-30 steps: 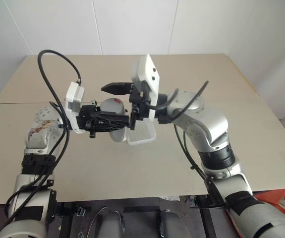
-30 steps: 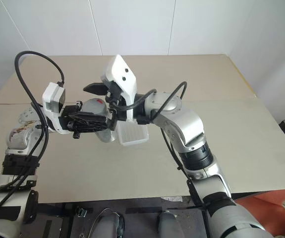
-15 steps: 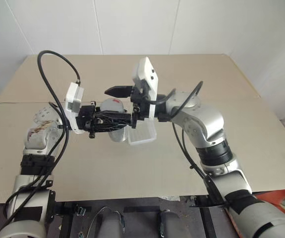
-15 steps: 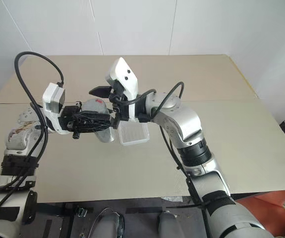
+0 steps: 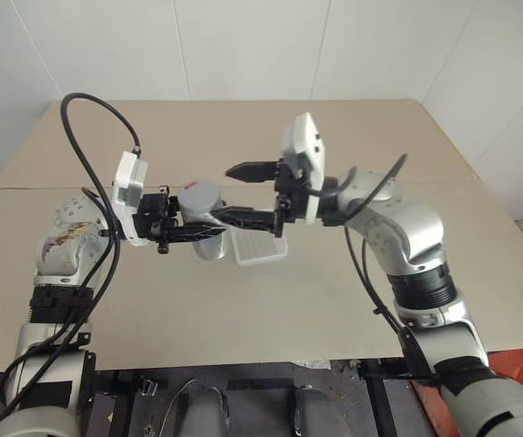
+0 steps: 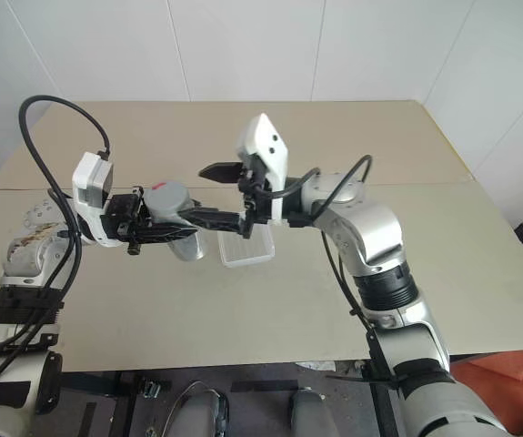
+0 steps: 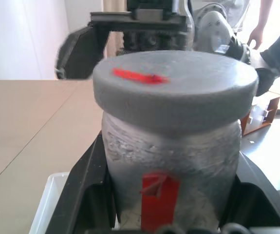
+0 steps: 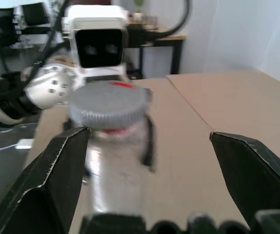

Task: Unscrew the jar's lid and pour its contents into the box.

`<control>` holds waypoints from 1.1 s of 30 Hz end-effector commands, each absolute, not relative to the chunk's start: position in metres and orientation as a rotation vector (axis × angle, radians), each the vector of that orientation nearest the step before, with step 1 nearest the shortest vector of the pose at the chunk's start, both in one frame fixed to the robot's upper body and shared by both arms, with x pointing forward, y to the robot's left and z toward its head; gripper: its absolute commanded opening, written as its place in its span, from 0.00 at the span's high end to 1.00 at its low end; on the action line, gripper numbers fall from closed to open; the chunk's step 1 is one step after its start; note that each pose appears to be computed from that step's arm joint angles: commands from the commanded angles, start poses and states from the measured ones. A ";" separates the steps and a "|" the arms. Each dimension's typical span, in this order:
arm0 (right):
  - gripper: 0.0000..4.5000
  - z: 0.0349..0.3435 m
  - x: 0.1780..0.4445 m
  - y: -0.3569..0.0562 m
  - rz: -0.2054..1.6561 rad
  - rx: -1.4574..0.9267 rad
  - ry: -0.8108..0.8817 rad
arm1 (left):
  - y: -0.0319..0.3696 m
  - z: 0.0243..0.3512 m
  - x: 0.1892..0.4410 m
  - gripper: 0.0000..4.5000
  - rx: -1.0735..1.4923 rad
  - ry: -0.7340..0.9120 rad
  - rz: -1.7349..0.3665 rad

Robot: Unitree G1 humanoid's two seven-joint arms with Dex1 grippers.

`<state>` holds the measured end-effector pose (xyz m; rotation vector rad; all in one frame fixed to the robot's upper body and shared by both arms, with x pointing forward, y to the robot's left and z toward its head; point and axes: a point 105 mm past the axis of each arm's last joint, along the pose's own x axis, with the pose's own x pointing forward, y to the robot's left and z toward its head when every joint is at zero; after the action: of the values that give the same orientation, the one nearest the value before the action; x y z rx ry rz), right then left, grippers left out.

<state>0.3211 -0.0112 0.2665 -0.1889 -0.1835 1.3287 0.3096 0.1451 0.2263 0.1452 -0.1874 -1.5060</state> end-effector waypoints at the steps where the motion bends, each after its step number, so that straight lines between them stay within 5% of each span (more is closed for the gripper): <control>1: 0.00 0.280 0.319 -0.020 1.283 -0.195 -0.255 | 0.144 0.241 0.303 0.55 0.186 -0.246 -1.537; 19: 0.00 0.290 0.275 -0.007 1.404 -0.187 -0.227 | 0.142 0.239 0.304 0.55 0.170 -0.252 -1.537; 33: 0.00 0.290 0.284 0.031 1.342 -0.300 -0.151 | 0.139 0.237 0.304 0.55 0.165 -0.249 -1.541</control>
<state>0.2868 0.0279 0.2788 -0.2770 -0.1089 1.3481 0.3082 0.1417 0.2257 0.1388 -0.1975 -1.5246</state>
